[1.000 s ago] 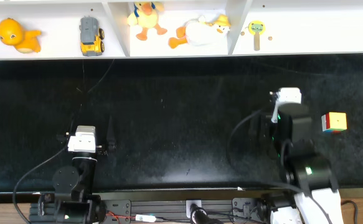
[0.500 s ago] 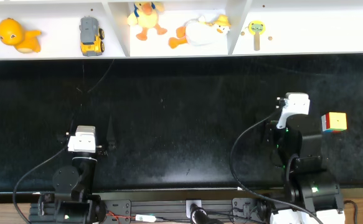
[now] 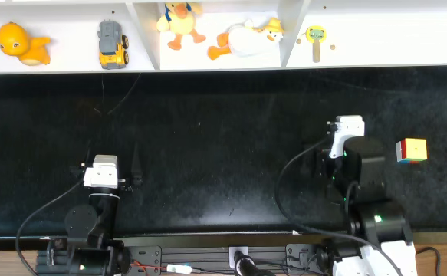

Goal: Store Toys

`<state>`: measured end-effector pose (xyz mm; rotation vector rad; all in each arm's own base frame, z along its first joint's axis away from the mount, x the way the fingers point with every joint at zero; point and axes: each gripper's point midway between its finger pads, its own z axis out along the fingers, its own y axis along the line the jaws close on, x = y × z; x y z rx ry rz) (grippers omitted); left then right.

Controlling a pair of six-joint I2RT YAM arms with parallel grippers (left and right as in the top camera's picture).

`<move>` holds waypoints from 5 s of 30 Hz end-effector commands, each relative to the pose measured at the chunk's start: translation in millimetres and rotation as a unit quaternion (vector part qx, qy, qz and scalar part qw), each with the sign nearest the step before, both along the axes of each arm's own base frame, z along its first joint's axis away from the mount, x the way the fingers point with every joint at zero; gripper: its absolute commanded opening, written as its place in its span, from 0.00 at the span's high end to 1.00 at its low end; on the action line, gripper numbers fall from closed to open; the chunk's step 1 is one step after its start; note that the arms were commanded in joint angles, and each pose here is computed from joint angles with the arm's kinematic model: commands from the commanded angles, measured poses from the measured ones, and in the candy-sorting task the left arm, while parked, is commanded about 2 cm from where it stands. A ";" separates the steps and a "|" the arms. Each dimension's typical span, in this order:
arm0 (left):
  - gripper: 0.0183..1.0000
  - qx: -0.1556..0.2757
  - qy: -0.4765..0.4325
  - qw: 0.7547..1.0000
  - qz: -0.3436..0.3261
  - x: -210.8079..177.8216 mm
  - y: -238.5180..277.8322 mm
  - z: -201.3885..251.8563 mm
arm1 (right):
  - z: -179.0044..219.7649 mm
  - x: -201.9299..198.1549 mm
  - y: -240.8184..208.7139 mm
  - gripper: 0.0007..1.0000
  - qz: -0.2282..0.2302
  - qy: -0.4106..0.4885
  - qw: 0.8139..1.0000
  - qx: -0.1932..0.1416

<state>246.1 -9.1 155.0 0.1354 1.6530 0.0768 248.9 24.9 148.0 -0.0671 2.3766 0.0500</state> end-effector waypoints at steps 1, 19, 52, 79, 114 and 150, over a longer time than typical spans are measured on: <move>0.00 -0.004 -0.003 1.000 -0.002 -0.4 -0.2 0.9 | -18.9 6.2 -24.1 0.00 0.051 0.037 0.993 -0.096; 0.00 -0.004 -0.003 1.000 -0.002 -0.4 -0.2 0.9 | -15.6 -21.6 -160.3 0.02 -0.079 0.018 0.994 -0.068; 0.00 -0.004 -0.003 1.000 -0.002 -0.4 -0.2 0.9 | -47.3 -5.9 -266.1 0.00 -0.119 0.092 0.987 -0.057; 0.00 -0.004 -0.003 1.000 -0.002 -0.4 -0.2 0.9 | -87.9 9.1 -249.8 0.21 -0.085 0.140 0.986 -0.029; 0.00 -0.004 -0.003 1.000 -0.002 -0.4 -0.2 0.9 | 4.0 83.2 -212.0 0.59 -0.106 0.066 0.990 -0.063; 0.00 -0.004 -0.003 1.000 -0.002 -0.4 -0.2 0.9 | 28.8 229.2 -180.7 0.57 -0.056 0.042 0.997 -0.020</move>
